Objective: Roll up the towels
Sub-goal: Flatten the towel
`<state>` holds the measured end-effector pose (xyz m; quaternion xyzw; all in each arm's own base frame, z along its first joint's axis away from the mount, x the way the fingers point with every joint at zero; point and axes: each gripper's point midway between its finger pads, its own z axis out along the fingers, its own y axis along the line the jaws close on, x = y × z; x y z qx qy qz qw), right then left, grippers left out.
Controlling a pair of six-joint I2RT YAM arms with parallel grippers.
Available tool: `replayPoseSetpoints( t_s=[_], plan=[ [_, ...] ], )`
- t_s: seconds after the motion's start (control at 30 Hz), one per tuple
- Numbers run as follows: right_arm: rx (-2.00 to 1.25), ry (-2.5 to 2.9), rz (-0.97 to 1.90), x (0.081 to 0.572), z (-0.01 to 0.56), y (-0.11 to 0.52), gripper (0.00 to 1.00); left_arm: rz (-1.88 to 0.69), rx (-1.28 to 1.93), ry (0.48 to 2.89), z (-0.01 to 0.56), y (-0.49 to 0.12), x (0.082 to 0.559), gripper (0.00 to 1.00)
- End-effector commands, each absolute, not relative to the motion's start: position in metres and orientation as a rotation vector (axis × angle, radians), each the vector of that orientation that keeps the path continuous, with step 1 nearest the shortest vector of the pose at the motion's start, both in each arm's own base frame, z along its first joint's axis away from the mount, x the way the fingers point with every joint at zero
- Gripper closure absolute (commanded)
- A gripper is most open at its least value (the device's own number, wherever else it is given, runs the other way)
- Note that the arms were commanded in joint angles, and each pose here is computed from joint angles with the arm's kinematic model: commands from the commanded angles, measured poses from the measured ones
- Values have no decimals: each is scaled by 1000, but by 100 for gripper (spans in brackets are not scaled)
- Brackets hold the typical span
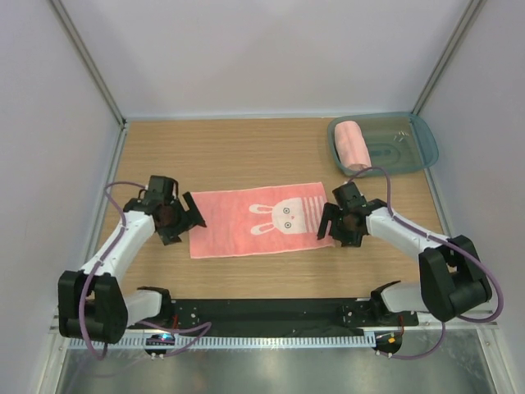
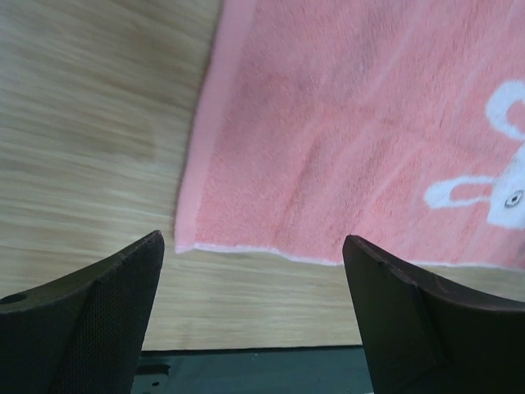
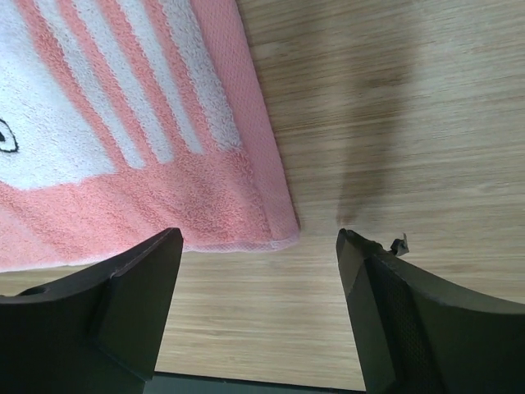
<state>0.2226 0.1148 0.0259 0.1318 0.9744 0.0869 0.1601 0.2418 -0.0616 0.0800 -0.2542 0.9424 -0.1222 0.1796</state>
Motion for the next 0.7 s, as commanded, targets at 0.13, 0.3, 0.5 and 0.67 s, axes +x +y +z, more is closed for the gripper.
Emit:
replayPoseSetpoints(
  t_s=[0.13, 0.3, 0.5, 0.67],
  plan=[
    [324, 2697, 205, 232, 58, 106, 16, -351, -697, 2646, 73, -93, 213, 17],
    [322, 2681, 208, 232, 68, 105, 16, -161, -751, 2555, 77, -72, 206, 21],
    [322, 2666, 210, 233, 71, 104, 14, -141, -810, 2593, 52, -72, 196, 24],
    [316, 2677, 249, 232, 69, 110, 13, -137, -845, 2612, 29, -73, 191, 28]
  ],
)
